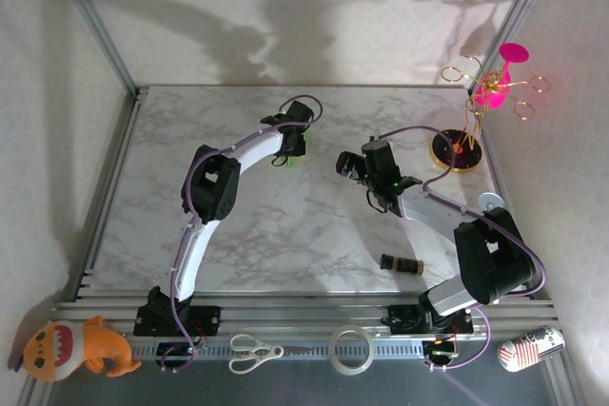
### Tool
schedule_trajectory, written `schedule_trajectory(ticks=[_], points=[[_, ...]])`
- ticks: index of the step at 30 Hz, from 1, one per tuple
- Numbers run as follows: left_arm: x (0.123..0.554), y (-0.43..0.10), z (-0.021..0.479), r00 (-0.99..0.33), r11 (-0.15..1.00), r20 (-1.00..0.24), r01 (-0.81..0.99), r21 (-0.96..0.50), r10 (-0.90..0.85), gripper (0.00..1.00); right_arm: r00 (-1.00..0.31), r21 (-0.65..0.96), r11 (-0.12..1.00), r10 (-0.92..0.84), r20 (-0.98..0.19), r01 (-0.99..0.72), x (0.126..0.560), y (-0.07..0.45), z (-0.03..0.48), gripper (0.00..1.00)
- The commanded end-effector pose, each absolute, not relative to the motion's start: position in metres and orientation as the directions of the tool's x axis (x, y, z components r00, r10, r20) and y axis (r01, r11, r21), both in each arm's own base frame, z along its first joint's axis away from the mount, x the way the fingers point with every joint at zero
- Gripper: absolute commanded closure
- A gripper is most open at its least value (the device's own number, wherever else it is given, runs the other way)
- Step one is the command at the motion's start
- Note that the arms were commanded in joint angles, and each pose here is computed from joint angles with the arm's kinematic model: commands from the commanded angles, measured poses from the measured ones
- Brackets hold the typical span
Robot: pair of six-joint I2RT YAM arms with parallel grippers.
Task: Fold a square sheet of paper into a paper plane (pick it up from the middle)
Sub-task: Move the paper plane to the top-center of the table.
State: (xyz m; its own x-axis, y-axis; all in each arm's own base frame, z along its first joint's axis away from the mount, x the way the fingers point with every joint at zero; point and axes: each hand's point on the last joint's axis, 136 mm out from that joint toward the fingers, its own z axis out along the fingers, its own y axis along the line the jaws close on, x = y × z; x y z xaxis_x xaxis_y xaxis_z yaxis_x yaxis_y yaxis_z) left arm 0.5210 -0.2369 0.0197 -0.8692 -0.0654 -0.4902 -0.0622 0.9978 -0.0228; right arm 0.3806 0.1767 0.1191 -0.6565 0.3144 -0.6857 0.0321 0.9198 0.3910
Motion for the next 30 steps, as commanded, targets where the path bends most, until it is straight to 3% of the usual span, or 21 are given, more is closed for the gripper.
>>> schedule_trajectory(ticks=[1,10,30], points=[[0.506,-0.214,-0.024,-0.911,0.991,-0.405,-0.119,0.067,-0.082,0.6,-0.644,0.403,0.915,0.329,-0.691,0.035,0.387,0.177,0.125,0.08],[0.506,-0.216,-0.031,-0.919,0.992,-0.389,-0.105,0.07,-0.07,0.58,-0.647,0.409,0.912,0.329,-0.688,0.029,0.387,0.179,0.125,0.07],[0.534,-0.232,0.09,-0.814,0.989,-0.563,-0.123,-0.077,-0.145,0.55,-0.637,0.434,0.9,0.349,-0.688,0.024,0.39,0.182,0.135,0.07]])
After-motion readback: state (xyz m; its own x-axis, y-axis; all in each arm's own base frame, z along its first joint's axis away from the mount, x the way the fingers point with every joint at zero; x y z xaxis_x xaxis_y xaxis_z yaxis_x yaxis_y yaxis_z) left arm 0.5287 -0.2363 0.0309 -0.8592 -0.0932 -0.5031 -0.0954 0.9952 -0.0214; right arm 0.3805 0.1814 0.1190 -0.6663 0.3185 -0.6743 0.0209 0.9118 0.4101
